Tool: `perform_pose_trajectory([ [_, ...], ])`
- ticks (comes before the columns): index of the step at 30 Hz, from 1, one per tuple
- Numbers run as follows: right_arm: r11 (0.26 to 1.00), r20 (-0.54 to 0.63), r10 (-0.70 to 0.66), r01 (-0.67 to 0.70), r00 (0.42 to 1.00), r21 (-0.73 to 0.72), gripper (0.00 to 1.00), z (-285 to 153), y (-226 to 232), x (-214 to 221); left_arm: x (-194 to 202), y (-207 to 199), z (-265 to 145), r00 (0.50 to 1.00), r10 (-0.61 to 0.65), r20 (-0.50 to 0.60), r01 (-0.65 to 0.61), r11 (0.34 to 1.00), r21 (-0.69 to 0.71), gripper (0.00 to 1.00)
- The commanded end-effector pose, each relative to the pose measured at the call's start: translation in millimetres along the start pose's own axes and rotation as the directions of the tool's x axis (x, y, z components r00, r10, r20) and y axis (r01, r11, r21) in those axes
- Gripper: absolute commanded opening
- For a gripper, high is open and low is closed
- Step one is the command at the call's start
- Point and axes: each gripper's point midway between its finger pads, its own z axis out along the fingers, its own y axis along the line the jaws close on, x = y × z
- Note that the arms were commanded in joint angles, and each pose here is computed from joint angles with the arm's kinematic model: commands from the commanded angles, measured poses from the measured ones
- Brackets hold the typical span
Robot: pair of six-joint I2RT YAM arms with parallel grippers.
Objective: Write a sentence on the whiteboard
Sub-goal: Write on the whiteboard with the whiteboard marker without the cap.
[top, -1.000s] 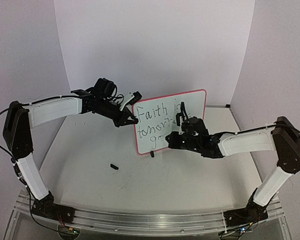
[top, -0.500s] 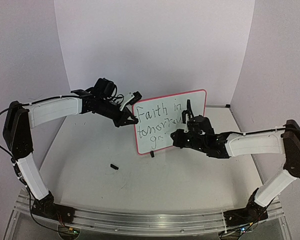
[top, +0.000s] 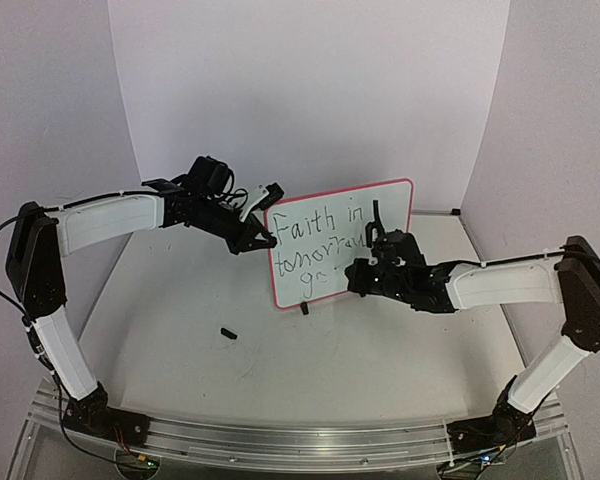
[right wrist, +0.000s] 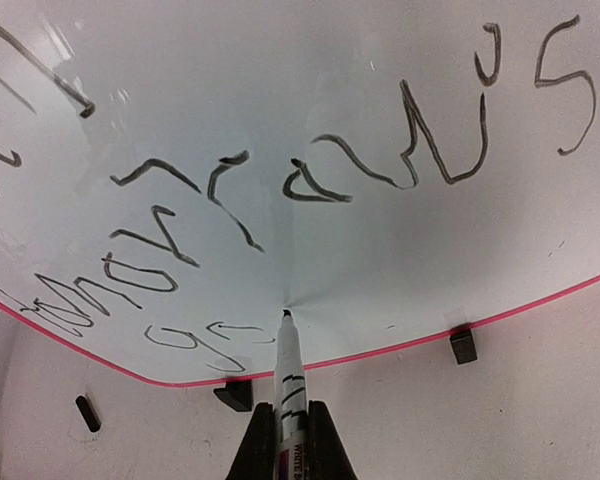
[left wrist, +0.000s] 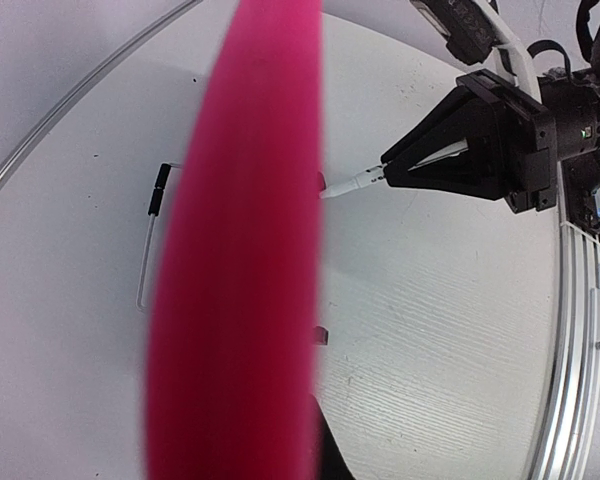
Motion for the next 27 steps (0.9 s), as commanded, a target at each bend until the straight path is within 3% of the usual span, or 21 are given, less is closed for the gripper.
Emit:
perform_pose_trajectory([
  [1,1.000,0.037,-0.005,0.005,0.999,-0.004,0.00,3,6,-18,33,3,10,0.993,-0.006,-0.121,0.003,1.000,-0.020,0.00],
  [14,1.000,-0.024,-0.015,0.015,1.000,0.012,0.00,14,-1,1,34,2,11,0.992,-0.006,-0.124,0.004,1.000,-0.017,0.00],
  [27,0.998,0.048,-0.026,0.023,0.999,0.062,0.00,-3,-6,-23,33,2,11,0.992,-0.006,-0.123,0.003,1.000,-0.020,0.00],
])
